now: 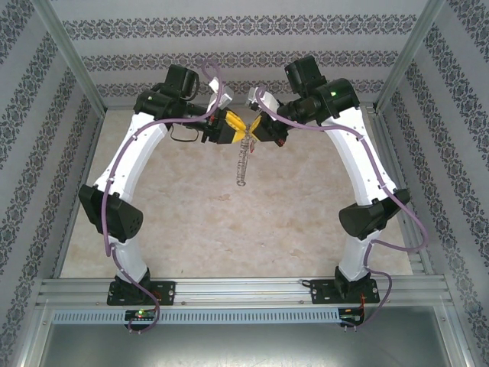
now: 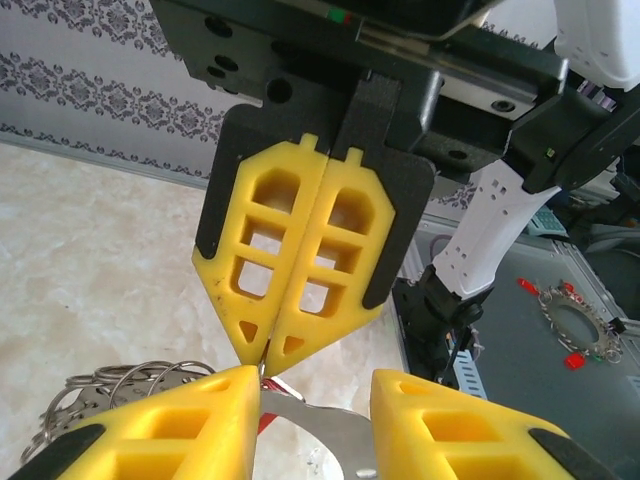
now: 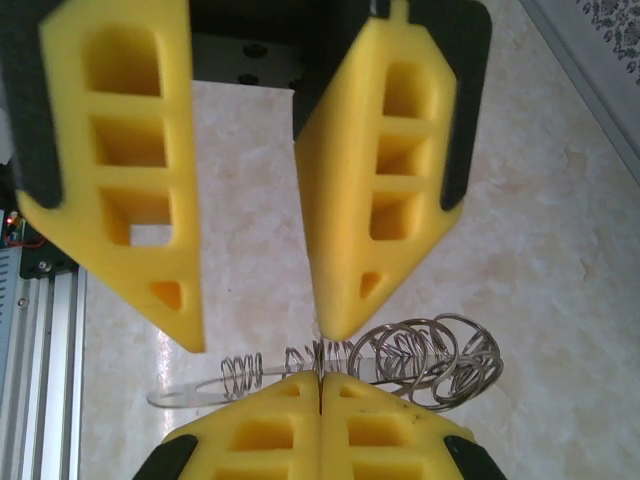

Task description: Put the keys on the keyring

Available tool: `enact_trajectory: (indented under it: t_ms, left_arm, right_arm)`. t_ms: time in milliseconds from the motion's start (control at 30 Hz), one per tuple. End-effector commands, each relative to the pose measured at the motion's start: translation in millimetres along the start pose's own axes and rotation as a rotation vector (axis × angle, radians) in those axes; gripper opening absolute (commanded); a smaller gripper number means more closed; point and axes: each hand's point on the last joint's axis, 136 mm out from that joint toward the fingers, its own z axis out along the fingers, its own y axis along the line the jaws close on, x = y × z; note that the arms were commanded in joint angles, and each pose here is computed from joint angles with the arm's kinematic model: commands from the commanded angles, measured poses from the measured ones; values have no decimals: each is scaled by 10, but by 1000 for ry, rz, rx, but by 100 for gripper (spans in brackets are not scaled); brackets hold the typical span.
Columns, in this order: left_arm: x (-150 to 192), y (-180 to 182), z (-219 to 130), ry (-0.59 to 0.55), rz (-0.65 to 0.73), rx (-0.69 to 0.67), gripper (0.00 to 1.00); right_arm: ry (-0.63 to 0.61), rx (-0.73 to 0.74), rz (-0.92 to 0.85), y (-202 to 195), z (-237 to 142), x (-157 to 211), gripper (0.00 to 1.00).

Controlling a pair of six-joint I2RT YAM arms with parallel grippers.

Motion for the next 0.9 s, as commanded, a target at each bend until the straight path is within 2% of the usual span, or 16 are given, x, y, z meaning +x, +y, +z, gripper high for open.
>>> enact_trajectory:
  t_ms: [0, 400, 633, 867]
  left_arm:
    - [-15, -47, 54, -10, 11, 43, 33]
    - [29, -37, 120, -7, -3, 66, 28]
    - [57, -46, 166, -2, -9, 79, 19]
    - [95, -52, 179, 6, -20, 86, 24]
  right_arm:
    - [-64, -27, -48, 109, -62, -169, 0]
    - [-83, -21, -46, 80, -58, -203, 0]
    - [-92, -19, -47, 75, -58, -224, 0]
    - [-95, -5, -39, 31, -66, -212, 0]
